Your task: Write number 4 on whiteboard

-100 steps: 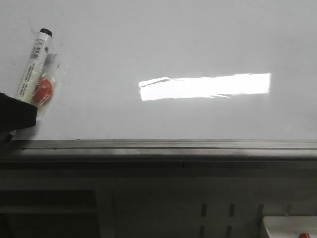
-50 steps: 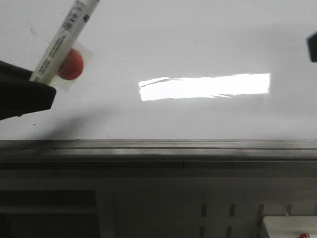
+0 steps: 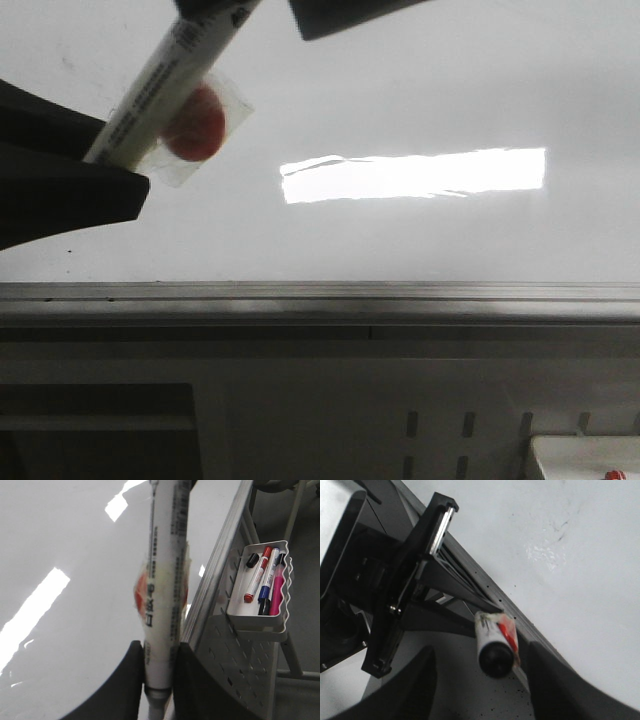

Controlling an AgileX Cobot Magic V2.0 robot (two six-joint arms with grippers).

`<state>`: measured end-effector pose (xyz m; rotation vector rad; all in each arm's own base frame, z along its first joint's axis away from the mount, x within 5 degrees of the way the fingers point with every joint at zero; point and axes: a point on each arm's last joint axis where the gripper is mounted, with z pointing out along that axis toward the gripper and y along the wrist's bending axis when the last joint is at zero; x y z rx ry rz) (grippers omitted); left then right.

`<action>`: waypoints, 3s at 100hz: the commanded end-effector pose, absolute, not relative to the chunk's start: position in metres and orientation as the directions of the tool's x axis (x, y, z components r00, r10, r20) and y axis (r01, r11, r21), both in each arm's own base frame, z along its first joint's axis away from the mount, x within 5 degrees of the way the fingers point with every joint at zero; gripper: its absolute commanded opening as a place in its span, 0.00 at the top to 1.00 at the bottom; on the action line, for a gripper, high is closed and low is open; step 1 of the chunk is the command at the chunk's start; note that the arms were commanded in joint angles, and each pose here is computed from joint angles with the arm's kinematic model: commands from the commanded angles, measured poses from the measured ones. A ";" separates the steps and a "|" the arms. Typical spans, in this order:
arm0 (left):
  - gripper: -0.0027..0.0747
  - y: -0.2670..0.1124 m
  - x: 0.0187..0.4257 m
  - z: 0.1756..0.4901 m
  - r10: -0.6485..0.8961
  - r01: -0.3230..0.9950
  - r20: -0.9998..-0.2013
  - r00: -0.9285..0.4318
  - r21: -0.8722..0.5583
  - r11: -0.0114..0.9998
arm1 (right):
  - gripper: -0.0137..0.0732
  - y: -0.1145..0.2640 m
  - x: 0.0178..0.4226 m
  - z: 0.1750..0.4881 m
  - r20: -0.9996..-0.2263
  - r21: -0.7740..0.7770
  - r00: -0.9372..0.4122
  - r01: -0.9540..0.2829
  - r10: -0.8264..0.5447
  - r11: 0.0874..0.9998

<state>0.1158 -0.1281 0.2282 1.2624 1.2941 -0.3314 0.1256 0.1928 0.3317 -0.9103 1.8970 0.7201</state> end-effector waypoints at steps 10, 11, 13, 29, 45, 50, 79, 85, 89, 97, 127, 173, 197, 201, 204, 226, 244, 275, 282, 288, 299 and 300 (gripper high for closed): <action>0.99 -0.133 0.115 0.246 0.341 0.774 -0.857 0.387 0.503 0.384 | 0.43 0.207 0.136 0.348 -0.925 0.096 -0.281 -0.825 -0.256 0.557; 0.99 -0.133 0.115 0.246 0.341 0.774 -0.857 0.387 0.503 0.384 | 0.43 0.208 0.136 0.348 -0.924 0.096 -0.282 -0.825 -0.257 0.557; 0.99 -0.133 0.115 0.246 0.341 0.774 -0.857 0.387 0.503 0.384 | 0.43 0.209 0.137 0.346 -0.922 0.096 -0.285 -0.824 -0.262 0.558; 0.99 -0.133 0.115 0.246 0.341 0.774 -0.857 0.387 0.503 0.384 | 0.69 0.210 0.139 0.343 -0.914 0.096 -0.296 -0.823 -0.277 0.560; 0.99 -0.133 0.116 0.246 0.342 0.774 -0.857 0.386 0.503 0.384 | 0.92 0.210 0.139 0.345 -0.920 0.096 -0.288 -0.823 -0.265 0.560; 0.98 -0.133 0.116 0.246 0.347 0.774 -0.856 0.384 0.503 0.385 | 0.92 0.210 0.139 0.345 -0.920 0.096 -0.288 -0.823 -0.265 0.560; 0.36 -0.120 0.125 0.250 0.310 0.741 -0.929 0.202 0.352 0.572 | 0.92 0.207 0.145 0.352 -0.935 0.029 -0.225 -0.821 -0.275 0.570; 0.34 -0.113 0.125 0.252 0.290 0.717 -0.944 0.155 0.310 0.624 | 0.92 0.206 0.150 0.358 -0.933 0.029 -0.233 -0.809 -0.274 0.588; 0.35 -0.109 0.124 0.255 0.278 0.701 -0.950 0.144 0.296 0.648 | 0.92 0.204 0.157 0.361 -0.931 0.028 -0.242 -0.795 -0.274 0.606; 0.38 -0.102 0.122 0.261 0.242 0.674 -0.963 0.122 0.259 0.692 | 0.92 0.202 0.170 0.370 -0.934 0.019 -0.242 -0.769 -0.263 0.639; 0.40 -0.084 0.117 0.271 0.180 0.602 -0.980 0.087 0.196 0.774 | 0.92 0.213 0.217 0.385 -0.926 -0.077 -0.208 -0.715 -0.316 0.695; 0.40 -0.084 0.117 0.271 0.178 0.602 -0.980 0.086 0.194 0.775 | 0.92 0.223 0.229 0.361 -0.879 -0.085 -0.272 -0.718 -0.391 0.691; 0.40 -0.084 0.117 0.271 0.178 0.602 -0.980 0.086 0.194 0.775 | 0.92 0.224 0.226 0.354 -0.871 -0.070 -0.291 -0.724 -0.396 0.686; 0.40 -0.084 0.117 0.271 0.178 0.602 -0.980 0.086 0.194 0.775 | 0.92 0.224 0.226 0.353 -0.869 -0.069 -0.294 -0.725 -0.398 0.686; 0.40 -0.084 0.117 0.271 0.178 0.602 -0.980 0.086 0.194 0.775 | 0.92 0.224 0.226 0.353 -0.867 -0.069 -0.297 -0.725 -0.401 0.686; 0.40 -0.084 0.117 0.271 0.178 0.602 -0.980 0.086 0.194 0.775 | 0.92 0.204 0.224 0.360 -0.847 -0.077 -0.332 -0.696 -0.415 0.714; 0.40 -0.084 0.117 0.271 0.177 0.602 -0.980 0.088 0.194 0.775 | 0.92 0.196 0.222 0.365 -0.846 -0.086 -0.333 -0.686 -0.417 0.723; 0.40 -0.084 0.117 0.271 0.177 0.602 -0.980 0.088 0.194 0.775 | 0.92 0.201 0.212 0.392 -0.896 -0.078 -0.261 -0.705 -0.361 0.705; 0.40 -0.084 0.117 0.271 0.177 0.602 -0.980 0.088 0.194 0.775 | 0.92 0.203 0.214 0.394 -0.899 -0.080 -0.254 -0.705 -0.357 0.704; 0.40 -0.084 0.117 0.271 0.177 0.602 -0.980 0.088 0.194 0.775 | 0.92 0.205 0.216 0.393 -0.904 -0.082 -0.244 -0.705 -0.350 0.704; 0.40 -0.084 0.117 0.271 0.177 0.602 -0.980 0.088 0.194 0.775 | 0.92 0.208 0.219 0.390 -0.904 -0.084 -0.243 -0.706 -0.352 0.704; 0.40 -0.084 0.117 0.271 0.177 0.602 -0.980 0.088 0.194 0.775 | 0.92 0.208 0.220 0.389 -0.903 -0.084 -0.245 -0.706 -0.353 0.704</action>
